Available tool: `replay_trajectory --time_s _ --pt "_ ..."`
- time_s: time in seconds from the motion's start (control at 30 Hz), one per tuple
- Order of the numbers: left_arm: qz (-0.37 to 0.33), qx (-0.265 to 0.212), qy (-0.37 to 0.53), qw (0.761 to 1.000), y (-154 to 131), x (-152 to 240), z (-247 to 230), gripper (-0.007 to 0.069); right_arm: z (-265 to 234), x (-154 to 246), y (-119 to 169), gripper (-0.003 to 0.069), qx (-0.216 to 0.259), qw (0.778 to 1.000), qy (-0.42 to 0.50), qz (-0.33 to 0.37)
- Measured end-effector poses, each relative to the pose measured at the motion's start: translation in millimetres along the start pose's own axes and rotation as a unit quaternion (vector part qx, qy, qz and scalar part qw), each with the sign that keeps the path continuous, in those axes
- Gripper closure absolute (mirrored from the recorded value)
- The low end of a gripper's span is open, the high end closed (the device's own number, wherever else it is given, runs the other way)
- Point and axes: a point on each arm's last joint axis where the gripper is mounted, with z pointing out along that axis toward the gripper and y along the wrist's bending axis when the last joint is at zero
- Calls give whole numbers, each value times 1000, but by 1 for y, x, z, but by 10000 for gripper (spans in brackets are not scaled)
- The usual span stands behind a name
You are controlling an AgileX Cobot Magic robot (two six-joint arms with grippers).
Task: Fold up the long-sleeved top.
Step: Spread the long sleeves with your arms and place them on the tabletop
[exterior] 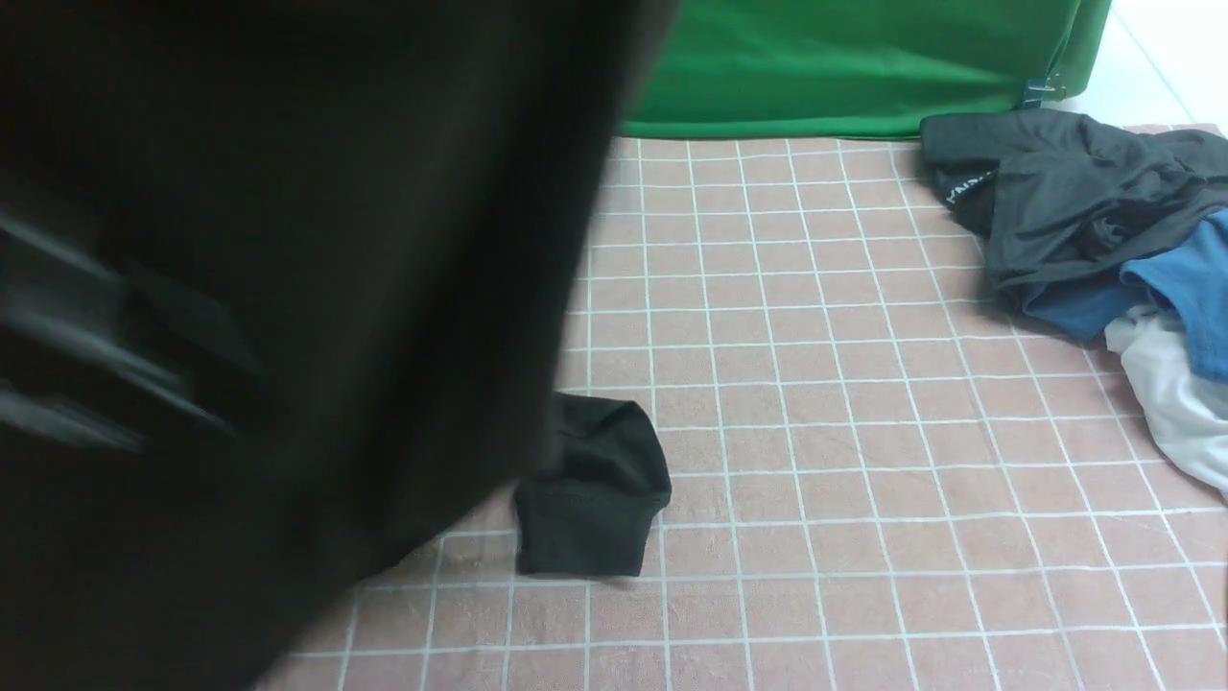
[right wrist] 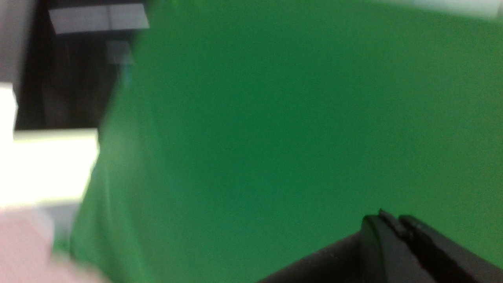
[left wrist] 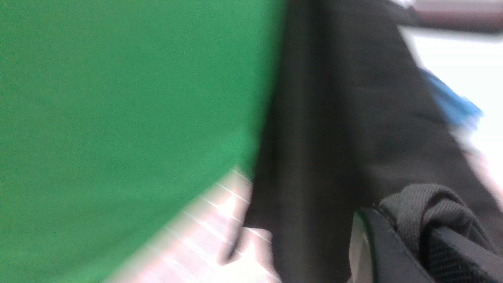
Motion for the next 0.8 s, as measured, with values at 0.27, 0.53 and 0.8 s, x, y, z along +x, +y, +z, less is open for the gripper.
replay_trajectory --time_s 0.27,0.53,0.8 --pt "-78 185 85 976 -33 60 140 585 39 126 -50 619 40 976 210 44" --pt "-94 254 50 961 -53 59 181 585 35 147 -82 619 99 973 204 47" --pt "-35 287 43 956 -117 61 243 585 20 184 -124 619 184 943 276 15"
